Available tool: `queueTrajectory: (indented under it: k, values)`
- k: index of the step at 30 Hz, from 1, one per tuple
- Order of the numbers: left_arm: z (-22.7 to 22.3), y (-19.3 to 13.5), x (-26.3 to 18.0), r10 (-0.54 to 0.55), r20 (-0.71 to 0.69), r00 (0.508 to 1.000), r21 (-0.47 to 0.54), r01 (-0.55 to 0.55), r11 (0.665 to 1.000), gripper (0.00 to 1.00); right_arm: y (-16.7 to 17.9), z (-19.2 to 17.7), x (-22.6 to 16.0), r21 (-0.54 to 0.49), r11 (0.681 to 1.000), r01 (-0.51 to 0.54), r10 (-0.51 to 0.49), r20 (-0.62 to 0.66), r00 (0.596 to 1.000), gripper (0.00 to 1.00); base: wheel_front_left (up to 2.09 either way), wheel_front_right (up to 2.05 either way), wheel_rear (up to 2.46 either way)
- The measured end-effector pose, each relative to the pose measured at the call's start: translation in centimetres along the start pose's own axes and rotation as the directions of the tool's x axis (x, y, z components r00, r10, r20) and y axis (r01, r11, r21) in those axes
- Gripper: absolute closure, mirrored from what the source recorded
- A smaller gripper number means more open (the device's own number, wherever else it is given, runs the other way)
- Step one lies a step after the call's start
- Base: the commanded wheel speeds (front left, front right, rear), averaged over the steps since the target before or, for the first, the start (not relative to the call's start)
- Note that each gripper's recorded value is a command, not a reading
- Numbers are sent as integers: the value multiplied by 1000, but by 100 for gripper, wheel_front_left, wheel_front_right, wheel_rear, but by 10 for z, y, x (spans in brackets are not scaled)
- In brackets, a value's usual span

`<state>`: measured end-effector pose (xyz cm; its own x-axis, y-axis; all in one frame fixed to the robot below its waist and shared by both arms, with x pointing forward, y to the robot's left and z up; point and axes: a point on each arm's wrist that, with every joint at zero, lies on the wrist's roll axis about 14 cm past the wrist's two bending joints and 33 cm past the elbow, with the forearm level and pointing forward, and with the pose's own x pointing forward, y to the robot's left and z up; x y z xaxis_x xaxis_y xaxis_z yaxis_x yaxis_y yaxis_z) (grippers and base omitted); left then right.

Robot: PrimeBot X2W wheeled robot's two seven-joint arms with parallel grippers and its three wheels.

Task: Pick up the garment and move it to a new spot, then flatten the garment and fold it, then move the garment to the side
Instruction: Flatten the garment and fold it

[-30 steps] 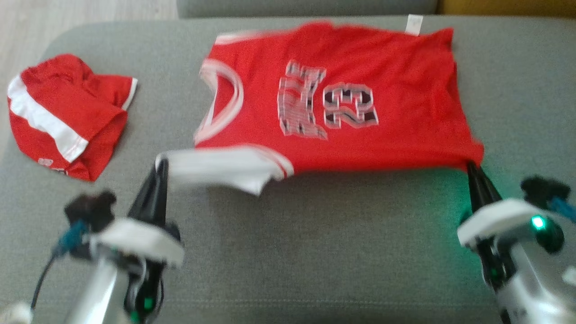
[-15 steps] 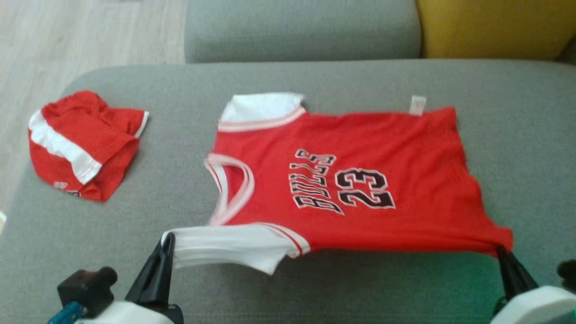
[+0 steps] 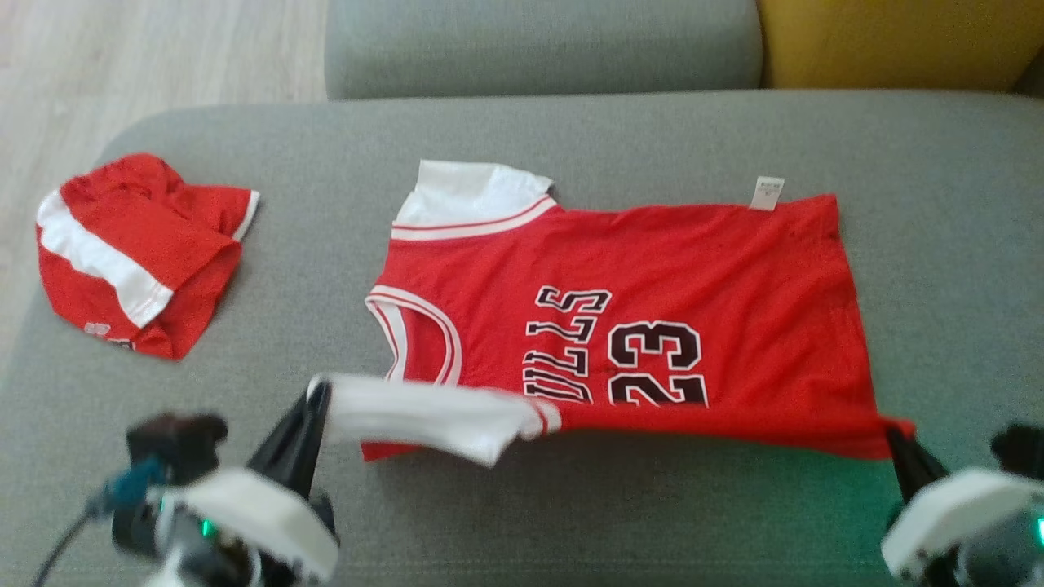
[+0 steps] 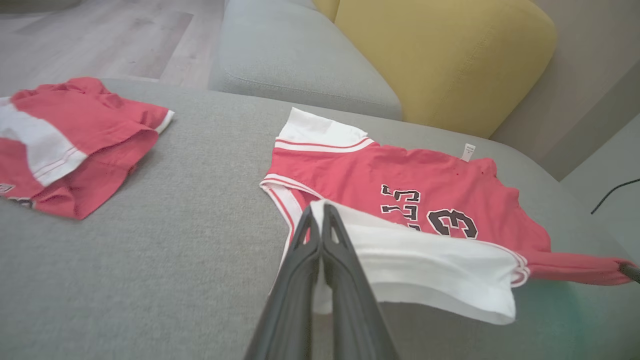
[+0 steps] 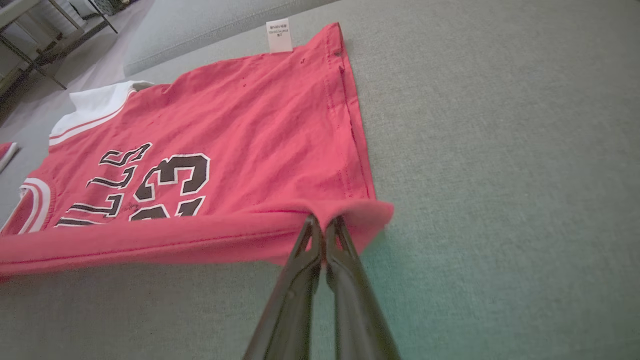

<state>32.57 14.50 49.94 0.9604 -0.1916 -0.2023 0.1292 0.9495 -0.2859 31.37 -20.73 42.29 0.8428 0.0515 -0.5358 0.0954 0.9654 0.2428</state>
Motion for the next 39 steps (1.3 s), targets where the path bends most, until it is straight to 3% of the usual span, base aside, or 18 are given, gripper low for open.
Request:
queueTrajectory:
  k: [5,11,12,13,14,19,23,30,39]
  values:
    - [-4,-4,45,-72,-74,995,-12,71,997,100,7,12,33,-26,1000,-2,1,-49,999,100,0,0,0]
    - [-31,5,76,-76,-187,979,-71,64,995,100,10,7,58,-38,999,-10,6,-110,994,100,0,0,0]
    - [-35,6,80,-78,-199,977,-79,63,995,100,12,7,62,-42,999,-16,11,-112,994,82,0,0,0]
    - [-38,7,83,-80,-209,975,-86,64,994,69,14,9,66,-47,999,-23,18,-105,994,55,0,0,0]
    - [-39,7,87,-82,-211,974,-90,64,994,3,16,12,68,-48,998,-27,23,-91,996,0,0,0,0]
    - [-38,12,95,-67,-167,984,-88,53,995,0,22,26,76,-61,997,-42,42,-12,999,0,0,0,0]
    - [-26,20,97,-34,-73,997,-29,32,999,0,27,48,75,-79,996,-48,57,116,992,0,0,0,0]
    - [20,30,82,44,197,979,114,-68,991,0,48,100,49,-194,979,-54,126,380,916,0,0,0,0]
    - [27,25,42,51,277,959,189,-107,976,0,60,107,8,-242,969,-58,171,478,862,0,0,0,0]
